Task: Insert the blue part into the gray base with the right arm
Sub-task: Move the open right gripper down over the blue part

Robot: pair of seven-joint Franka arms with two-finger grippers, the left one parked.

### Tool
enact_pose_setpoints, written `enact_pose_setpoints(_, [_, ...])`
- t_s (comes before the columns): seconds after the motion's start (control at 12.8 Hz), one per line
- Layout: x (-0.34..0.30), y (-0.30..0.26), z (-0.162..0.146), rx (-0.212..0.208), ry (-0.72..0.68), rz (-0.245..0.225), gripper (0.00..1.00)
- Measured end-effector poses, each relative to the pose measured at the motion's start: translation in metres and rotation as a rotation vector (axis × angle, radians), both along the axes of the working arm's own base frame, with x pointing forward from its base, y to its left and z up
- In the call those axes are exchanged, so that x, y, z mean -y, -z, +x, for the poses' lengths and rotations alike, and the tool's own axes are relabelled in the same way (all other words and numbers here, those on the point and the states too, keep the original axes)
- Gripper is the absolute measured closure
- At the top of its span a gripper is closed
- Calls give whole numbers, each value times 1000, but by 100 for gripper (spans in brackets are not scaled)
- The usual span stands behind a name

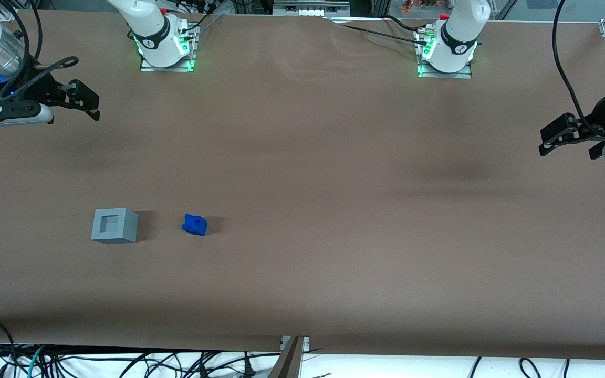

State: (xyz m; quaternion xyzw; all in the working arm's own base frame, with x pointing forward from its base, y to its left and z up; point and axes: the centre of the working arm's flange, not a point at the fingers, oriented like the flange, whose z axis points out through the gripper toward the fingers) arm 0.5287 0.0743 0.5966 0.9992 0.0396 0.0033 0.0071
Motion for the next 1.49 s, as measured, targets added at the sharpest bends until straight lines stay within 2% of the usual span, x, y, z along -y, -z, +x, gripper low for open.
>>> enact_pose_setpoints(0.71, [-27, 91, 36, 35, 88, 32, 1])
enact_pose_setpoints(1.02, [-55, 175, 57, 87, 168, 85, 1])
enact_pose_setpoints(1.49, [-78, 296, 83, 123, 245, 171, 1])
